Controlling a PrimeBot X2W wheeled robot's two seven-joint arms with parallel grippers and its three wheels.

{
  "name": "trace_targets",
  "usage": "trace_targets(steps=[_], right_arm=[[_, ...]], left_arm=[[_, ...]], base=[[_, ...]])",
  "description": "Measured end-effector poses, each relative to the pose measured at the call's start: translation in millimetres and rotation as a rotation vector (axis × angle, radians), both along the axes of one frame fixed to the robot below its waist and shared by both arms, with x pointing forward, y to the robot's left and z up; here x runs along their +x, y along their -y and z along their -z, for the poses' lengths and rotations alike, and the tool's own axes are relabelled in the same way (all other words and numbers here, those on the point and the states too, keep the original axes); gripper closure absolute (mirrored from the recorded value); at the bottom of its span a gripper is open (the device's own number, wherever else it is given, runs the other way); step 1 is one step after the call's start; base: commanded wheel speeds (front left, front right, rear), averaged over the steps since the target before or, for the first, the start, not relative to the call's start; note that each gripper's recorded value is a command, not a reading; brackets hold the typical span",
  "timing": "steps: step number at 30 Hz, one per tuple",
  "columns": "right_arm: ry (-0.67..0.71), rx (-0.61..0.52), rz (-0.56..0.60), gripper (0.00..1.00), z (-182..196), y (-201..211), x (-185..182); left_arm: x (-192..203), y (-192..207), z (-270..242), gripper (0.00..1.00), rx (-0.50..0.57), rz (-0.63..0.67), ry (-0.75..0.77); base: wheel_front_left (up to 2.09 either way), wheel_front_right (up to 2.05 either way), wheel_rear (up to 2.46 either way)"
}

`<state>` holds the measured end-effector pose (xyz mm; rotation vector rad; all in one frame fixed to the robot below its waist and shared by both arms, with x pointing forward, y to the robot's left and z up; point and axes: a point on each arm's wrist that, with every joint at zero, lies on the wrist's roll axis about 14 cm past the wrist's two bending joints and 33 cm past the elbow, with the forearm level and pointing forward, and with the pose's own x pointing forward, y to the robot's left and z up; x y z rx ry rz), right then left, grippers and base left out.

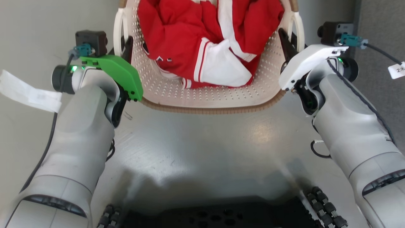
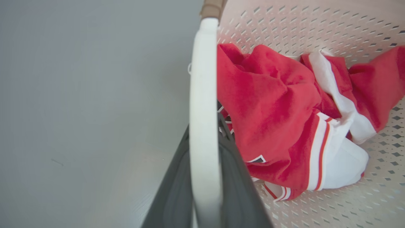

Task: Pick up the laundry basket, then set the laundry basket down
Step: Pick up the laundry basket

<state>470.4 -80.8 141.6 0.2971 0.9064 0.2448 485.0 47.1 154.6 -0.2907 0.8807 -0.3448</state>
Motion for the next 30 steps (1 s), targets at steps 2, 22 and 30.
trace_targets(steps=[2, 22, 30], right_arm=[[0.007, -0.006, -0.013, 1.0, -6, -1, -1], [0.025, -0.034, -0.065, 1.0, -69, 0, -18], [0.04, -0.04, -0.084, 1.0, -100, -2, -28]], left_arm=[[-2, 1, -5, 1.0, 0.0, 0.003, 0.001], [-28, 3, -68, 1.0, -0.019, 0.001, -0.003], [-42, 3, -98, 1.0, -0.029, -0.01, 0.014]], base=[[0.0, 0.0, 0.0], [0.0, 0.0, 0.0], [0.0, 0.0, 0.0]])
